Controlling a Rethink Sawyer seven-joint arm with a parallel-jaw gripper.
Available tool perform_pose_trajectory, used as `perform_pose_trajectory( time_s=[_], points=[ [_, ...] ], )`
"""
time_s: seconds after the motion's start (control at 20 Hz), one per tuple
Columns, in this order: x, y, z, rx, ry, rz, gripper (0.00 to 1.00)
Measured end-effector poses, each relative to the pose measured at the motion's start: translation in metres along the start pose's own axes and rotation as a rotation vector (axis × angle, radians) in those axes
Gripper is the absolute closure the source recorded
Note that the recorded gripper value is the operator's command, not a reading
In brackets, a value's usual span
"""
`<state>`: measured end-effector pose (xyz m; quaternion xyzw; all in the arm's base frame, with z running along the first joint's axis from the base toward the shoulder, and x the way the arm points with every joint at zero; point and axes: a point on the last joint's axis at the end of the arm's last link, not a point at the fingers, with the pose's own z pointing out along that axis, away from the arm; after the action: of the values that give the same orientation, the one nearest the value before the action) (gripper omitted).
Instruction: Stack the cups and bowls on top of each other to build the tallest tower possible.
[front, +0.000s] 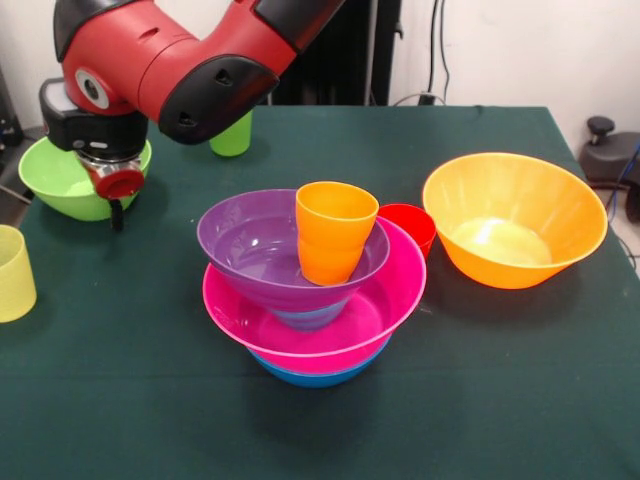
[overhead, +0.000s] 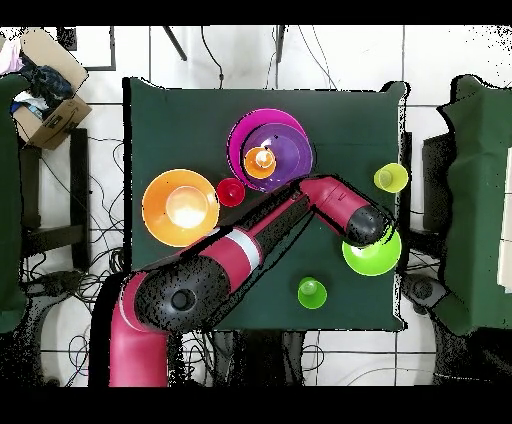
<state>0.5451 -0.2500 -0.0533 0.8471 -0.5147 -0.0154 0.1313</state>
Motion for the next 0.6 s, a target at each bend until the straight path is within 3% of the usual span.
perform_pose_trajectory(
  time_s=[0.6],
  points=[
    [-0.0038, -0.0011, 0.0035, 0.014, -0.009, 0.015, 0.0]
  ],
)
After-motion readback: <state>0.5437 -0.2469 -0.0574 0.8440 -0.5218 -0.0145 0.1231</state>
